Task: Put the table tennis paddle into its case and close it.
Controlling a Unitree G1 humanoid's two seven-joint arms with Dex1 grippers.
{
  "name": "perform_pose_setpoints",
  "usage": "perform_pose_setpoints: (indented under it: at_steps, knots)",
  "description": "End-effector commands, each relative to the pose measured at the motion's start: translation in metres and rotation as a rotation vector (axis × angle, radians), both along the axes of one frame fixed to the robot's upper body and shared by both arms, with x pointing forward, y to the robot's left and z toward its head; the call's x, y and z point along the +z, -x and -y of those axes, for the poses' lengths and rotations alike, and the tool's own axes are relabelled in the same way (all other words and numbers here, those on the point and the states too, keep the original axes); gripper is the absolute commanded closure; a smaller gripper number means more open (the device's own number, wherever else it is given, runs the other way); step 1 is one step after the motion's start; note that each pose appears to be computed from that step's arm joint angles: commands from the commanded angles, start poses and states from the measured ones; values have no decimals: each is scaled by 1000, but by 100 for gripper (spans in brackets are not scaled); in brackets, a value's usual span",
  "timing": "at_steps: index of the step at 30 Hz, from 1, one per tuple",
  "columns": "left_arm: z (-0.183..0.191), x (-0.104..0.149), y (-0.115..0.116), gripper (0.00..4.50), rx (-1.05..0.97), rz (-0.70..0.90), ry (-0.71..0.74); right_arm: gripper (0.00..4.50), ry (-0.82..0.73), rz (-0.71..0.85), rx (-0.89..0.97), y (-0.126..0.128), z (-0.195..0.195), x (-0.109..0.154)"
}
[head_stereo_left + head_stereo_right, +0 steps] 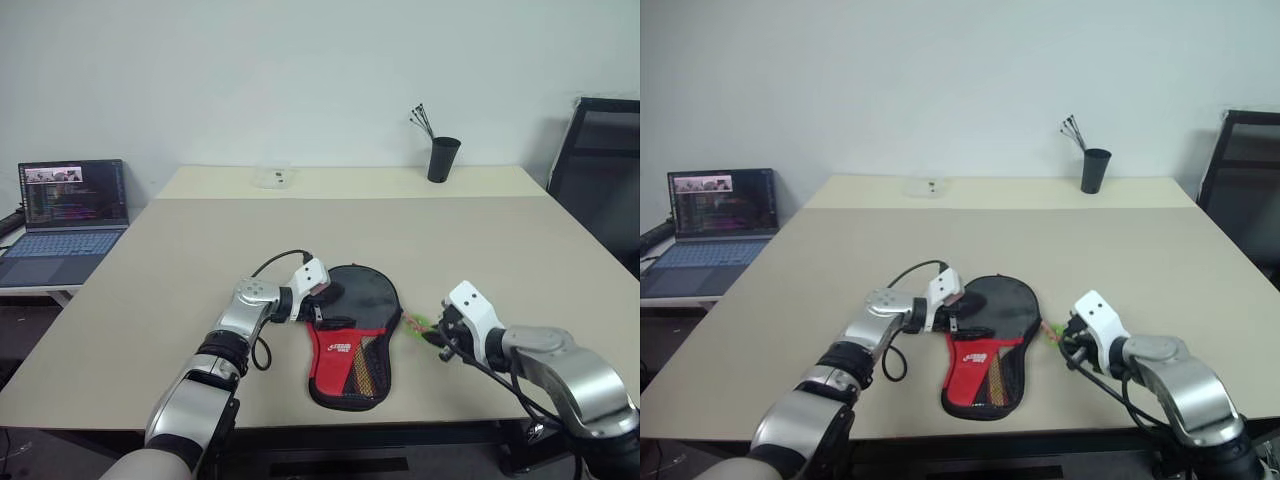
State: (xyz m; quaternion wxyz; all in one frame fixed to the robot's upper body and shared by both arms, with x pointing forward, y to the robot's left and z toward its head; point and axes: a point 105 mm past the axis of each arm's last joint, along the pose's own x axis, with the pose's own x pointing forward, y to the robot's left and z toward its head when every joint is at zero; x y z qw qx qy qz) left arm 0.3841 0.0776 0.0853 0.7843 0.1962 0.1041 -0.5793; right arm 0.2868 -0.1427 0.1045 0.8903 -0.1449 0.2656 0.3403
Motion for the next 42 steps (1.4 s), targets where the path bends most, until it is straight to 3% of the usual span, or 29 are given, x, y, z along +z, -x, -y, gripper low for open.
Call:
perform_pose_setpoints:
  at_steps: [1, 6, 19, 25, 33, 37, 42]
  knots:
    - [9, -41, 16, 0, -48, -93, -128, 440, 4, -10, 99, 22, -10, 10]
    - [12, -42, 16, 0, -47, -92, -132, 440, 9, -108, 211, 54, -13, 3]
    - [18, -40, 13, 0, -41, -77, -130, 442, -64, -270, 478, 108, -33, 2]
    - [19, -40, 12, 0, -36, -73, -129, 442, -91, -293, 545, 121, -40, 5]
    - [21, -38, 13, 0, -44, -67, -123, 442, -86, -259, 501, 110, -38, 9]
    - [25, -38, 14, 0, -53, -64, -115, 318, -108, -251, 516, 109, -38, 19]
    - [30, -35, 16, 0, -63, -74, -81, 146, -176, -175, 456, 87, -37, 37]
